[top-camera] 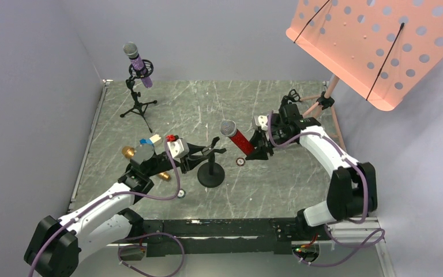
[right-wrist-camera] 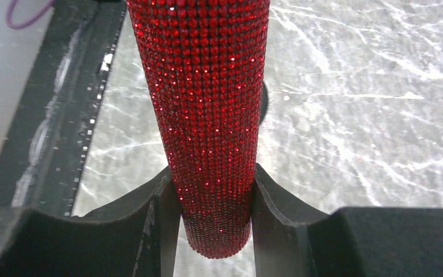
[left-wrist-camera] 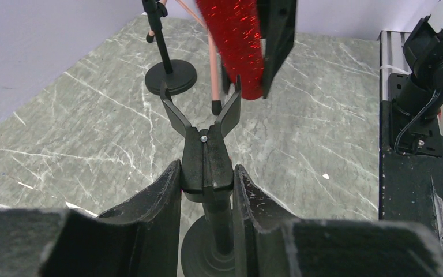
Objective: Attach the microphones to the stand
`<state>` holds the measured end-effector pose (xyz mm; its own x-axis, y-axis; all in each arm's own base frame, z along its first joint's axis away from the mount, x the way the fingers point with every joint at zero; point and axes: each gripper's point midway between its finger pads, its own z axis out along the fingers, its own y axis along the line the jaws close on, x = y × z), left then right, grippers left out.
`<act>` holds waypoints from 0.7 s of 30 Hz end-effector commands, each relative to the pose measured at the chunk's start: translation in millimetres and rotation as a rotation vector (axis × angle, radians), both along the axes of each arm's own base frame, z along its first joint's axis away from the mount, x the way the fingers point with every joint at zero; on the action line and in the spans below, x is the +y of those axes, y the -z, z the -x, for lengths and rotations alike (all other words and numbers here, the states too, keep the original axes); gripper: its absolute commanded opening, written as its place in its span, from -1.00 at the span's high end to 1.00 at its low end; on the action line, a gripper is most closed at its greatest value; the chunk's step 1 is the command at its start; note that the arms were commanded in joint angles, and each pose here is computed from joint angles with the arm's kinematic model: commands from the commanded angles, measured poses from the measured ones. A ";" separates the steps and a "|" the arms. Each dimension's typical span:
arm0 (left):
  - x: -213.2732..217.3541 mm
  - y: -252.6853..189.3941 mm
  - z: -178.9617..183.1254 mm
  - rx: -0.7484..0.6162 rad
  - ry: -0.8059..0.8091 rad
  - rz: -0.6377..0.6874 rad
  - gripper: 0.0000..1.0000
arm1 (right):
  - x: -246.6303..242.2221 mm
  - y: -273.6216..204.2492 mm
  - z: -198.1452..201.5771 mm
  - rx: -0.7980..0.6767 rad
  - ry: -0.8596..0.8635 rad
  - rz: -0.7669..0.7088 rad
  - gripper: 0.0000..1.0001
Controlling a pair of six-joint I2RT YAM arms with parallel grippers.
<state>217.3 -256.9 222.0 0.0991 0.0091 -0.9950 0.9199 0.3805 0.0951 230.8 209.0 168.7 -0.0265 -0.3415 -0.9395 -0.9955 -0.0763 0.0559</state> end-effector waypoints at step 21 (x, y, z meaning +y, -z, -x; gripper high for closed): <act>-1.1 -15.2 -0.6 -0.042 0.058 0.024 0.70 | 96.6 -2.0 -32.3 -0.283 -0.242 -0.175 0.99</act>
<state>217.4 -254.4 220.8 0.0852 0.0076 -0.9963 0.9331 0.3501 0.0825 271.4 279.7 146.1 0.1914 -0.2563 -0.9475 -0.9638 -0.2318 -0.1319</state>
